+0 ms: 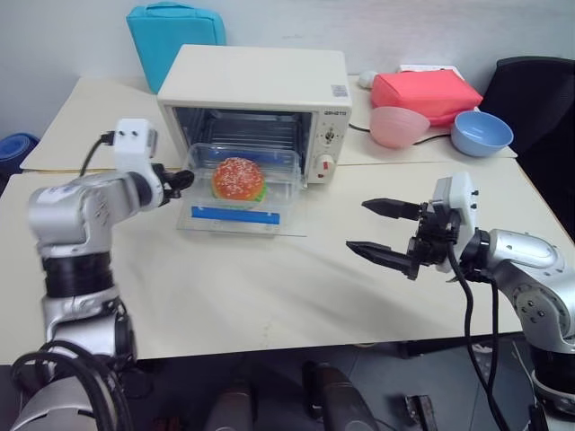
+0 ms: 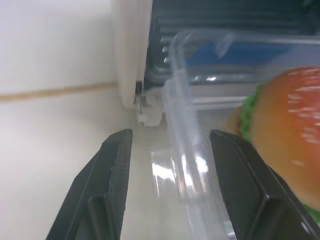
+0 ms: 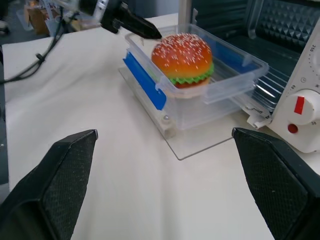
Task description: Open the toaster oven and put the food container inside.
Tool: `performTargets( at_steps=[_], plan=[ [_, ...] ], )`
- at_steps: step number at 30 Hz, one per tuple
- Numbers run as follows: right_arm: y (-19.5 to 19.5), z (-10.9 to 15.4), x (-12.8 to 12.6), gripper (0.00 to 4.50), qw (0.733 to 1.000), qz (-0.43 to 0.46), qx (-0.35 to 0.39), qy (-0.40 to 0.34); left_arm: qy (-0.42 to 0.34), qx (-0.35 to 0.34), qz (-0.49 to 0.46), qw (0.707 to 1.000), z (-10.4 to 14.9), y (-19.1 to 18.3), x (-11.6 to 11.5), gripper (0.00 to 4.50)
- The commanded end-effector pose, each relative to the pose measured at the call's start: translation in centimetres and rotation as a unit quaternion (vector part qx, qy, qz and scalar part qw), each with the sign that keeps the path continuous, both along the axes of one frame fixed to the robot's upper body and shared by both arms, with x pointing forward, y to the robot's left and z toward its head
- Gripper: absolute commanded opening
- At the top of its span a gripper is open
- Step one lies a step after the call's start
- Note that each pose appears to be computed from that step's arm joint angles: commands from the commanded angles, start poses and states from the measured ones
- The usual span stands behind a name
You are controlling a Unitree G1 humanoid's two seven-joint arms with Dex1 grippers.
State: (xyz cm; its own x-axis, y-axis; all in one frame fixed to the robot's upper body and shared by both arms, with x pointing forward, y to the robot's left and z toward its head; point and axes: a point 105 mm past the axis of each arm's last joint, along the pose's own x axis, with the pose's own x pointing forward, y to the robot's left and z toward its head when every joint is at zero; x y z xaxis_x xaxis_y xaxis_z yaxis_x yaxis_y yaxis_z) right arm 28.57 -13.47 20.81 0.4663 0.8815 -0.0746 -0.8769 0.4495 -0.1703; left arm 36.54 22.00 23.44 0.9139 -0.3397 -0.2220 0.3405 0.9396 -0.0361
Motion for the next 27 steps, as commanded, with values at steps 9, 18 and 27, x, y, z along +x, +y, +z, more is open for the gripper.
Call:
performTargets(
  at_steps=[9,18,27],
  plan=[
    [1.2,0.2,2.1,4.5,0.999,0.006,-0.012,-0.029,-0.084,0.0,-0.135,0.987,1.8,-2.3,-3.0,2.43],
    [4.8,-0.9,0.7,2.61,0.997,0.08,0.003,0.002,-0.052,0.009,-0.332,0.942,-0.6,-3.6,-8.6,0.0],
    [9.4,-2.5,2.9,0.02,0.996,0.087,-0.008,0.004,-0.019,0.081,-0.318,0.945,-4.8,-3.0,-6.6,0.0]
  ],
)
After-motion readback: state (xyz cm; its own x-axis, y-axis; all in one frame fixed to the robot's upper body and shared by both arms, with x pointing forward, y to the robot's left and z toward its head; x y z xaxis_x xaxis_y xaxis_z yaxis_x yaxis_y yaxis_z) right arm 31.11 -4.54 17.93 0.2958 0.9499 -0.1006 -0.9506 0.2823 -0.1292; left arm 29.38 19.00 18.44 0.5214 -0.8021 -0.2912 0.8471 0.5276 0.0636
